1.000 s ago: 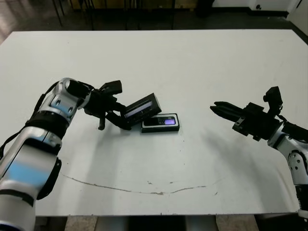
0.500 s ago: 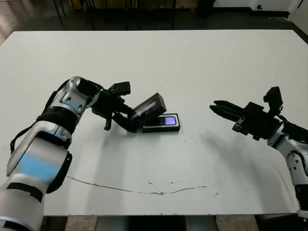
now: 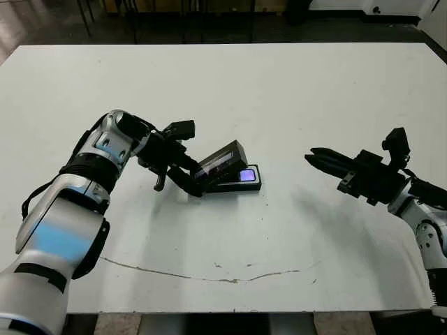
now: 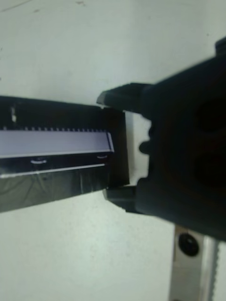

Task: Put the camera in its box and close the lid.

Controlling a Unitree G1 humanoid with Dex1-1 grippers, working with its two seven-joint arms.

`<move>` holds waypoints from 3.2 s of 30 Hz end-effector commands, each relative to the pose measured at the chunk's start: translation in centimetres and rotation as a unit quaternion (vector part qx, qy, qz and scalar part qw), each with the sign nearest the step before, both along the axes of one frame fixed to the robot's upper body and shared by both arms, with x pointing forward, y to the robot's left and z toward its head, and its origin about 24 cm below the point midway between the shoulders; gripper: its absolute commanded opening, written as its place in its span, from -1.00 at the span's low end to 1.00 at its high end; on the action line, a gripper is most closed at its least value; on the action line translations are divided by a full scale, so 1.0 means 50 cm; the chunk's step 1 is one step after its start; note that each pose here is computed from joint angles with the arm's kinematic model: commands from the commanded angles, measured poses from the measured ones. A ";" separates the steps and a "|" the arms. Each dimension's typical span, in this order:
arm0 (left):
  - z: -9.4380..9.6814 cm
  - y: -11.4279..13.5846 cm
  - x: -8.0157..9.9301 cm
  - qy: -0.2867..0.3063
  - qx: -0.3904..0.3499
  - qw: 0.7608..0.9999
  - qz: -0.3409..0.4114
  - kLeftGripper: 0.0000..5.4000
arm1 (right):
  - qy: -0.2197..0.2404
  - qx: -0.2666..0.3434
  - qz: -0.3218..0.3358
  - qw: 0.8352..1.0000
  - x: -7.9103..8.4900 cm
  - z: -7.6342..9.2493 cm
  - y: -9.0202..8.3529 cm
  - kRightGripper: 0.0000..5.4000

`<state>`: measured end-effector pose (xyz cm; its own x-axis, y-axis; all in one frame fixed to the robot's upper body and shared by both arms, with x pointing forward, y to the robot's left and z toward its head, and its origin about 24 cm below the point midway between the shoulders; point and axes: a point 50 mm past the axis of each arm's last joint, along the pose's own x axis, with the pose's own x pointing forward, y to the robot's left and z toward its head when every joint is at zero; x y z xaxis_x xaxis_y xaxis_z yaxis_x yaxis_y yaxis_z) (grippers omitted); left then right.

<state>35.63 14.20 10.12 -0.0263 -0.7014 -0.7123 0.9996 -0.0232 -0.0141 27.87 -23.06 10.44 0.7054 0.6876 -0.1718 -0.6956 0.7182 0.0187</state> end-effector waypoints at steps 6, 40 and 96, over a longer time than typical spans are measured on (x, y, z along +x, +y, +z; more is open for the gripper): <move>-0.036 -0.020 -0.008 -0.045 0.024 0.999 0.006 -0.79 | 0.006 -0.007 -0.002 1.000 -0.005 -0.014 -0.001 -1.00; -0.053 -0.106 -0.034 -0.011 -0.014 1.000 0.014 -0.81 | 0.019 0.001 -0.006 1.000 -0.005 -0.009 -0.004 -1.00; 0.028 0.115 -0.085 -0.119 -0.139 0.973 0.141 -0.25 | 0.016 0.008 -0.004 1.000 -0.017 -0.009 0.005 -1.00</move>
